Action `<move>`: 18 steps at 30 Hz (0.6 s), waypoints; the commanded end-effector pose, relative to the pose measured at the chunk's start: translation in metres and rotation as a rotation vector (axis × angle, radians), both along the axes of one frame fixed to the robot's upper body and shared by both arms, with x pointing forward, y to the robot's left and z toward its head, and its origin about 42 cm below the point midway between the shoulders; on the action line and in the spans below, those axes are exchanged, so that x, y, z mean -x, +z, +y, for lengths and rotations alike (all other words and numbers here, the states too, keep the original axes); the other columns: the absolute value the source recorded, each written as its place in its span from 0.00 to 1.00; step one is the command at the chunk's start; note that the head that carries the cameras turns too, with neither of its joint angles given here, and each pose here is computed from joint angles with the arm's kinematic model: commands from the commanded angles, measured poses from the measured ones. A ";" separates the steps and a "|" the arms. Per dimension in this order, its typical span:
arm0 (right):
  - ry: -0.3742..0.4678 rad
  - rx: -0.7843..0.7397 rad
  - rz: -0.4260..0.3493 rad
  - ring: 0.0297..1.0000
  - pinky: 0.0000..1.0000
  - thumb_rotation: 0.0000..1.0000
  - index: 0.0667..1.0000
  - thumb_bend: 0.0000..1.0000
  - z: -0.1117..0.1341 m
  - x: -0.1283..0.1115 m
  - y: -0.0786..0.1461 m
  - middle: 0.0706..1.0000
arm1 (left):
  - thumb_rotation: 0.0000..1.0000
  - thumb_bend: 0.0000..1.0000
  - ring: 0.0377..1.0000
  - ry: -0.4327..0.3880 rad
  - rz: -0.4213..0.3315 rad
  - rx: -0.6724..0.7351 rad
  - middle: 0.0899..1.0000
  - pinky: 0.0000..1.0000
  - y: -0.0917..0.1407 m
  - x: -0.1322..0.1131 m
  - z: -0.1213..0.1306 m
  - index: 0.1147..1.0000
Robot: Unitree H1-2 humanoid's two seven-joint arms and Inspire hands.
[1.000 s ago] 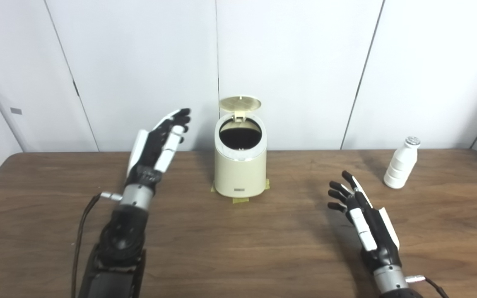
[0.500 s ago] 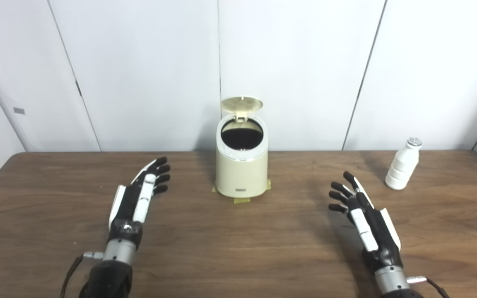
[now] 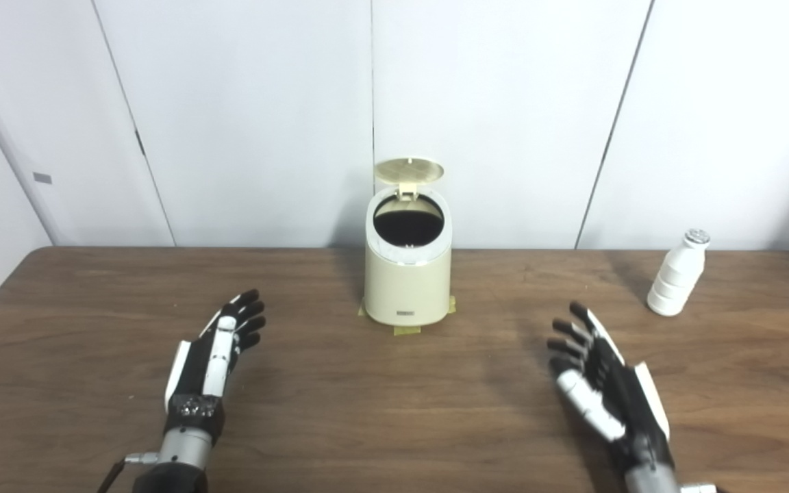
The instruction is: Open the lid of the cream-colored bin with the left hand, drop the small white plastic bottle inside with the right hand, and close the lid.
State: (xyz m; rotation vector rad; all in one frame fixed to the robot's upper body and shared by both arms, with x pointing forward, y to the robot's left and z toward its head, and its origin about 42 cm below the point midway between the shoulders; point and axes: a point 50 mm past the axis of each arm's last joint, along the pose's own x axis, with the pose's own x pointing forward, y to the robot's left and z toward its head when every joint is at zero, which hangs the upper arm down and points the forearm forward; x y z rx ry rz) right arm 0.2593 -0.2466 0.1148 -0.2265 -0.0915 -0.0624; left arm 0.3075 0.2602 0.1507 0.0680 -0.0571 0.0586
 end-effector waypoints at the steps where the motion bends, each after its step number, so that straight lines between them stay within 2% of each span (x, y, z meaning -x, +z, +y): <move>1: -0.045 0.016 0.004 0.78 0.70 0.27 0.90 0.60 -0.012 0.005 0.004 0.84 | 1.00 0.40 0.84 -0.010 -0.097 0.005 0.85 0.85 0.023 -0.007 -0.003 0.86; 4: -0.102 0.070 -0.006 0.80 0.71 0.19 0.91 0.67 -0.032 0.010 0.016 0.85 | 0.99 0.39 0.85 -0.017 -0.093 0.013 0.85 0.86 0.023 -0.007 -0.002 0.86; 9: -0.195 0.126 -0.012 0.81 0.71 0.11 0.91 0.69 -0.068 0.014 0.017 0.86 | 0.97 0.38 0.86 -0.020 -0.082 0.020 0.85 0.88 0.021 -0.006 -0.001 0.88; 13: -0.266 0.168 -0.018 0.77 0.66 0.21 0.87 0.74 -0.085 0.021 0.026 0.82 | 0.90 0.36 0.86 -0.025 -0.081 0.016 0.85 0.88 0.022 -0.008 0.001 0.88; 18: -0.347 0.224 0.001 0.74 0.64 0.22 0.86 0.79 -0.097 0.024 0.033 0.82 | 0.86 0.35 0.86 -0.032 -0.084 0.014 0.86 0.87 0.023 -0.010 0.006 0.88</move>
